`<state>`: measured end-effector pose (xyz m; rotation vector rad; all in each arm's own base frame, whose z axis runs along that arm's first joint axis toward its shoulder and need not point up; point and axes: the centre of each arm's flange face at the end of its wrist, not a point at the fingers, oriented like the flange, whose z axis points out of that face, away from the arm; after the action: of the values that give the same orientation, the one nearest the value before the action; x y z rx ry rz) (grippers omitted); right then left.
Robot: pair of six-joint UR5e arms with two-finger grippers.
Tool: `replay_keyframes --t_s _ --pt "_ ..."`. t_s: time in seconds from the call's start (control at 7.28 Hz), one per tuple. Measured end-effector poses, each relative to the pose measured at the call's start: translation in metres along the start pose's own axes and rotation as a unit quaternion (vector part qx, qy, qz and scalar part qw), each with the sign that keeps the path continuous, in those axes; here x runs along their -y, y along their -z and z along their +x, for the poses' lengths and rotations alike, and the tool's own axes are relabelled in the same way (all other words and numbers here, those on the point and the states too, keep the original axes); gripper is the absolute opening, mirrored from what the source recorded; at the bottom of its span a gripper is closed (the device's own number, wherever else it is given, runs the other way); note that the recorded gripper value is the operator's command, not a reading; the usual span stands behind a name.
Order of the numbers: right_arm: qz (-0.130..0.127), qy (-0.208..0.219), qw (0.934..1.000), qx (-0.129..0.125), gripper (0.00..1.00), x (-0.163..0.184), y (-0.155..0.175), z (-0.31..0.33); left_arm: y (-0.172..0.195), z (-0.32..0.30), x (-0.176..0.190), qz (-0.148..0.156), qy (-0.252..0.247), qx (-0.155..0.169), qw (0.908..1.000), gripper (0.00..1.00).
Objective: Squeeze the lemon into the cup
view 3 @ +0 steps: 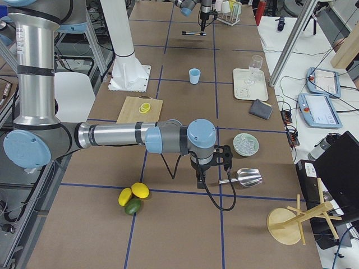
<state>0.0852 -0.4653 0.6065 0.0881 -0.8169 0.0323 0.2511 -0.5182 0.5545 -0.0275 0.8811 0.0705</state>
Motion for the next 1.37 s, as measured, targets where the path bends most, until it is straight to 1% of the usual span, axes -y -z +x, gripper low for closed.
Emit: replay_keyframes --t_s 0.14,0.27,0.69,0.82,0.96,1.1,1.24,1.37 --pt "0.0 0.001 1.0 0.0 1.0 0.0 0.0 0.0 -0.002 -0.001 0.001 0.0 0.001 0.003 1.0 0.65" --pt "0.0 0.001 1.0 0.0 1.0 0.001 0.0 -0.001 -0.004 -0.002 0.002 0.0 0.002 0.005 1.0 1.0" --pt "0.001 0.001 1.0 0.0 1.0 0.001 0.001 0.0 -0.003 -0.001 0.001 0.001 0.001 0.005 1.0 1.0" --pt "0.001 0.001 1.0 0.0 1.0 0.001 0.001 0.0 0.002 0.004 0.0 0.005 -0.003 0.002 1.0 1.0" --pt "0.001 0.002 1.0 0.0 1.0 0.001 0.001 -0.001 0.018 0.009 0.001 0.017 -0.006 -0.003 0.9998 1.0" --pt "0.001 0.003 1.0 0.0 1.0 0.001 0.001 -0.001 0.05 0.012 0.005 0.038 -0.002 -0.007 0.9993 1.0" --pt "0.001 0.003 1.0 0.0 1.0 0.001 0.001 -0.001 0.087 0.01 0.008 0.053 0.0 -0.002 0.9986 1.0" --pt "0.0 0.002 1.0 0.001 1.0 0.0 0.0 -0.001 0.128 -0.003 0.014 0.064 -0.012 0.014 0.9978 1.0"
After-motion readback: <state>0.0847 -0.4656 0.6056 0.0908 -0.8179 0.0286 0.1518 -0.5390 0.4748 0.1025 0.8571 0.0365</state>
